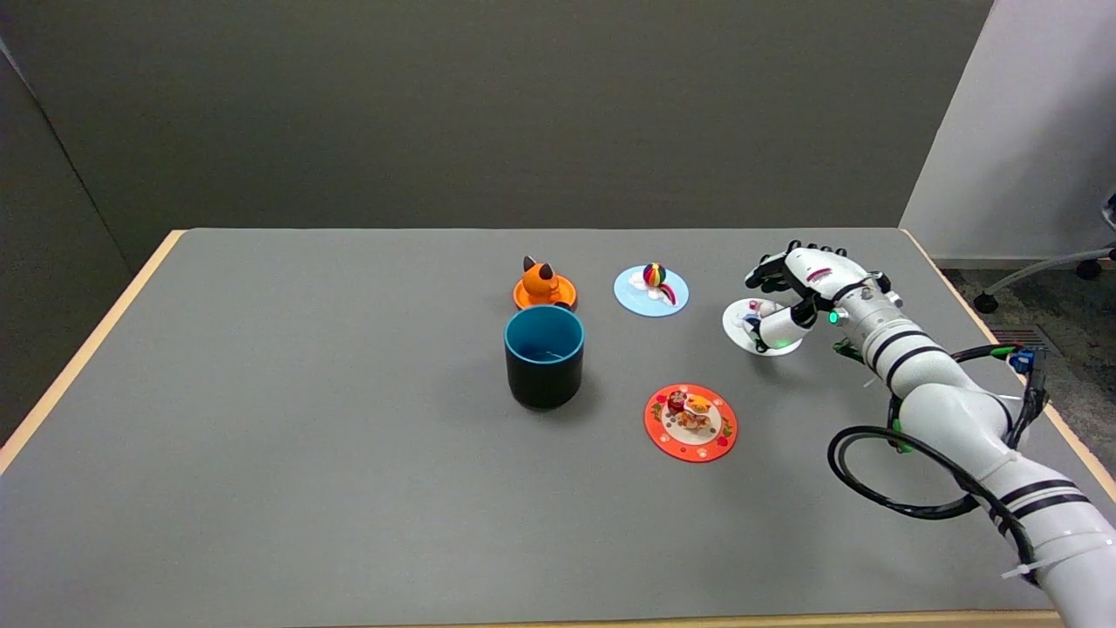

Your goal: Pick up the white cup lid.

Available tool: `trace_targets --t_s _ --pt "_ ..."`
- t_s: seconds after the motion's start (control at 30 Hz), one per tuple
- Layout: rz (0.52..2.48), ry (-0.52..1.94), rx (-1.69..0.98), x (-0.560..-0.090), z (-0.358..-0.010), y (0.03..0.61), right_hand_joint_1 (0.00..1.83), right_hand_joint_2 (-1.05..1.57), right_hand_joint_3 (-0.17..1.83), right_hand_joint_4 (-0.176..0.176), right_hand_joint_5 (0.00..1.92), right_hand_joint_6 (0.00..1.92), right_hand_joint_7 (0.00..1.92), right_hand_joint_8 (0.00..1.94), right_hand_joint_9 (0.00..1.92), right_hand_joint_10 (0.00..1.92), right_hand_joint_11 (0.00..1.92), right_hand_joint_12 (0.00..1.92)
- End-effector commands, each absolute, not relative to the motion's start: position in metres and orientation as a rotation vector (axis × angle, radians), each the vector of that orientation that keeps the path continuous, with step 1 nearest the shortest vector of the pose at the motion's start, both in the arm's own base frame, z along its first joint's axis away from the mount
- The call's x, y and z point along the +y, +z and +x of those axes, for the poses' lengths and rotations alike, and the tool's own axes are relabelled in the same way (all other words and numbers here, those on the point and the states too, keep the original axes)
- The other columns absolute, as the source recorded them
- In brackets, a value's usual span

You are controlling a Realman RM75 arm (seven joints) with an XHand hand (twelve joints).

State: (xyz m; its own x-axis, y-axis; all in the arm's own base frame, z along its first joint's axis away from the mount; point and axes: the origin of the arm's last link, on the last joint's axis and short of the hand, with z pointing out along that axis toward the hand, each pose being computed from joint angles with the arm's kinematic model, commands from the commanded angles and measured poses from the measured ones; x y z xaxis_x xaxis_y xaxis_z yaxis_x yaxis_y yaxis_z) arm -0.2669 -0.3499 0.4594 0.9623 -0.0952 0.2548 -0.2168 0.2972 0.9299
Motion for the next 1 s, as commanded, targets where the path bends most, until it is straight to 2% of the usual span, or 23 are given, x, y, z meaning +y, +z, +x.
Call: trace_targets --t_s 0.03,0.47,0.53,0.77,1.0 --pt "1.272 0.018 -0.268 -0.3529 -0.2650 0.4729 0.87 0.49 0.98 0.003 0.72 0.22 0.75 0.20 0.67 0.20 0.46 0.35" --pt "1.266 -0.012 -0.274 -0.3487 -0.2697 0.4757 0.82 0.55 0.99 0.015 0.77 0.30 0.81 0.20 0.69 0.20 0.44 0.42" --pt "1.266 -0.010 -0.273 -0.3487 -0.2695 0.4758 0.90 0.55 0.95 0.020 0.79 0.29 0.84 0.20 0.70 0.19 0.47 0.37" --pt "1.262 -0.009 -0.269 -0.3470 -0.2691 0.4774 0.91 0.60 0.86 0.021 0.81 0.30 0.89 0.24 0.72 0.20 0.49 0.32" --pt "1.261 -0.009 -0.268 -0.3450 -0.2705 0.4773 0.95 0.63 0.81 0.010 0.85 0.34 0.85 0.45 0.77 0.24 0.51 0.32"
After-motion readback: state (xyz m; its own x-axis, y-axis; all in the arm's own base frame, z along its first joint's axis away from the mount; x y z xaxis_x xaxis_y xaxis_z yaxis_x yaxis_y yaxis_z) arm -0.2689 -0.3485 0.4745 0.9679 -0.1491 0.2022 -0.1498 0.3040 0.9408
